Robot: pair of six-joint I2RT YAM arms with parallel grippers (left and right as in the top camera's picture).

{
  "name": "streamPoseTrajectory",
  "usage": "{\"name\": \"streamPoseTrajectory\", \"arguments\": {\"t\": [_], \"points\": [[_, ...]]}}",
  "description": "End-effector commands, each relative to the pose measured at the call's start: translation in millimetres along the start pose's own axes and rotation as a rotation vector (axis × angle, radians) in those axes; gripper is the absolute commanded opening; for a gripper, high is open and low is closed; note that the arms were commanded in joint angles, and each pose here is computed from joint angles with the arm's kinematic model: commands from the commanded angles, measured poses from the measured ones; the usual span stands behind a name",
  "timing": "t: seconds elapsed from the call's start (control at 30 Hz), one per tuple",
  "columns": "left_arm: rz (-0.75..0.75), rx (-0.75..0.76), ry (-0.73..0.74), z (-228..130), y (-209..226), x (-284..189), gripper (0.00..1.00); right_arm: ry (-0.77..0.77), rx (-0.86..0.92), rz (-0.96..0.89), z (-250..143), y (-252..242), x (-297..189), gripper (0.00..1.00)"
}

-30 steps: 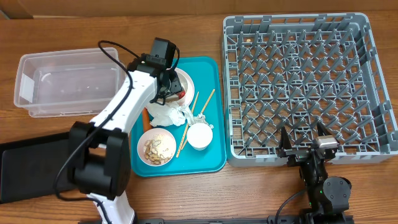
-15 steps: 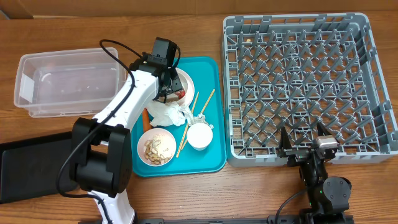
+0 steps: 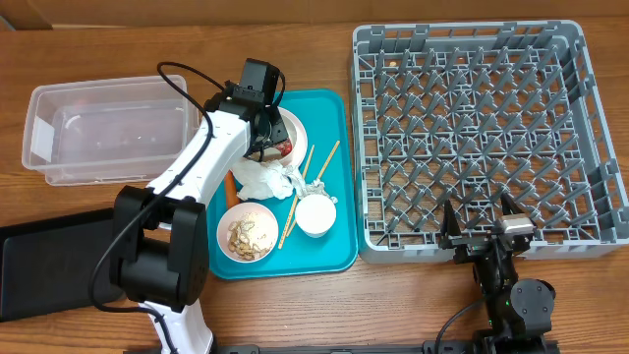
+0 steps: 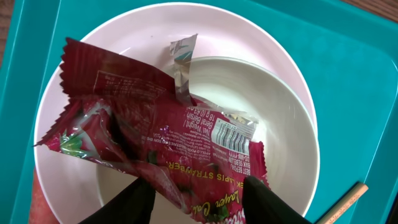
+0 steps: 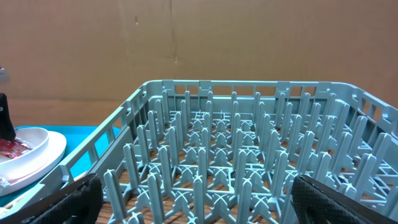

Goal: Sort waste into correct bins and load items into the dishwasher
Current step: 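Lower the left gripper and pinch the red candy wrapper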

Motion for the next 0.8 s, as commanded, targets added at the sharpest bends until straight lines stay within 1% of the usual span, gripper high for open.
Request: {"name": "streamPoseTrajectory", "arguments": {"t": [0.0, 0.57, 0.77], "points": [[0.024, -0.019, -0.029, 6.0, 3.1, 2.7, 0.47, -0.005, -0.003, -0.002, -1.8, -0.1, 0.1, 1.00], [0.056, -0.023, -0.030, 2.6, 10.9, 6.5, 0.48, -0.005, -0.003, -0.002, -1.8, -0.1, 0.1, 1.00], [0.076, -0.049, -0.010, -4.0, 17.5, 10.2, 0.49, -0.005, -0.003, -0.002, -1.8, -0.1, 0.1, 1.00]]}}
Point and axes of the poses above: each gripper's point midway between its finger pads, its own x axis out along the fingers, its own y axis along the line the jaws close on, z = x × y, the point moved 3 cm from there along -x, back along the fingers, and after that the axes turned 14 degrees about -x, right-handed, at the moved point
